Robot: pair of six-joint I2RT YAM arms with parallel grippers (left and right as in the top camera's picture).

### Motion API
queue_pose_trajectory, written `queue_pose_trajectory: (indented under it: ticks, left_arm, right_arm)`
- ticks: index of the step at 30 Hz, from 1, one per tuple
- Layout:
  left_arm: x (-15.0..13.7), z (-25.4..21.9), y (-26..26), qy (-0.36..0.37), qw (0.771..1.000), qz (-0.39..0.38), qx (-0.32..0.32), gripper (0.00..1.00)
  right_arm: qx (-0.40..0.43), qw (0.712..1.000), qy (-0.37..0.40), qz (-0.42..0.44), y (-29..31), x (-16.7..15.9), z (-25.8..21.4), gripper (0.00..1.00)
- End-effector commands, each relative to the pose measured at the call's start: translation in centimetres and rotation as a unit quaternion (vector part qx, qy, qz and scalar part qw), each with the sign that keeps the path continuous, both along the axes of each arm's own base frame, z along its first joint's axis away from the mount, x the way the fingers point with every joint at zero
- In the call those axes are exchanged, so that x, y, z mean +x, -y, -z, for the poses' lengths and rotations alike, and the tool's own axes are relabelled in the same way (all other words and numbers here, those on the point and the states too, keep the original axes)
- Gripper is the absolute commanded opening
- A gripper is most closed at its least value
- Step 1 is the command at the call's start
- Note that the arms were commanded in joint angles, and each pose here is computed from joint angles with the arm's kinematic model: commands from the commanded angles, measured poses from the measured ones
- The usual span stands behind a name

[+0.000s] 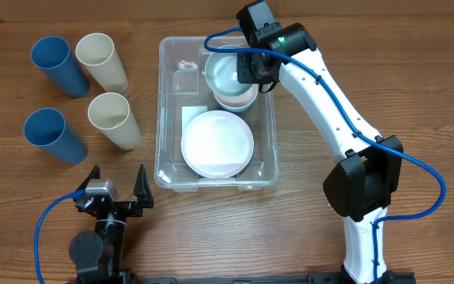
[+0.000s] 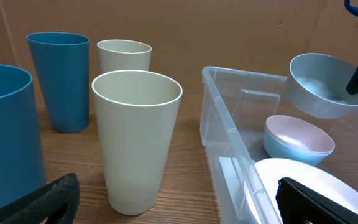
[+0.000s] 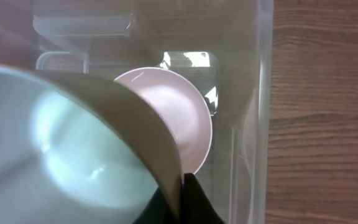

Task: Pack container
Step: 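Grasp the white bowl rim, carry it into the bin onto the bowls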

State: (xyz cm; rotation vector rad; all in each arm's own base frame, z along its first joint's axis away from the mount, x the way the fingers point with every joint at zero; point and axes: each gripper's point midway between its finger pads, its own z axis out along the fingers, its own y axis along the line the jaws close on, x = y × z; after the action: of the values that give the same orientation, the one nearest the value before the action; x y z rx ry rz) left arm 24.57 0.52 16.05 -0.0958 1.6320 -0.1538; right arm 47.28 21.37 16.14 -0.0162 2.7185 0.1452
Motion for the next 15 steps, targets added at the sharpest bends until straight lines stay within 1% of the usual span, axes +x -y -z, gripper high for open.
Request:
queue_pose_trajectory:
  ticks: [1, 2, 3, 4, 8, 12, 14, 15]
  left_arm:
    - [0.0, -0.1, -0.1, 0.004, 1.0, -0.002, 0.01, 1.0]
    - [0.0, -0.1, -0.1, 0.004, 1.0, -0.001, 0.01, 1.0]
    - [0.0, -0.1, -0.1, 0.004, 1.0, -0.001, 0.01, 1.0]
    - [0.0, -0.1, -0.1, 0.004, 1.0, -0.001, 0.01, 1.0]
    - [0.0, -0.1, -0.1, 0.004, 1.0, -0.001, 0.01, 1.0]
    - [0.0, -0.1, -0.1, 0.004, 1.0, -0.001, 0.01, 1.0]
    - [0.0, -0.1, -0.1, 0.004, 1.0, -0.001, 0.01, 1.0]
    - [0.0, -0.1, -0.1, 0.004, 1.0, -0.001, 0.01, 1.0]
  right_arm:
    - [0.003, 1.0, 0.008, 0.0, 0.0, 0.1, -0.6, 0.42]
    - [0.004, 1.0, 0.009, 0.0, 0.0, 0.1, -0.6, 0.57]
    - [0.004, 1.0, 0.01, 0.0, 0.0, 0.2, -0.6, 0.62]
    - [0.004, 1.0, 0.011, 0.0, 0.0, 0.2, -0.7, 0.64]
    - [0.0, 1.0, 0.014, -0.014, -0.1, 0.3, -0.7, 0.63]
    - [-0.016, 0.998, 0.022, -0.052, -0.3, 0.3, -1.0, 0.63]
    - [-0.014, 0.998, 0.026, -0.054, -0.3, 0.1, -2.2, 0.63]
    - [-0.011, 0.998, 0.034, -0.053, -0.2, 0.0, -3.6, 0.63]
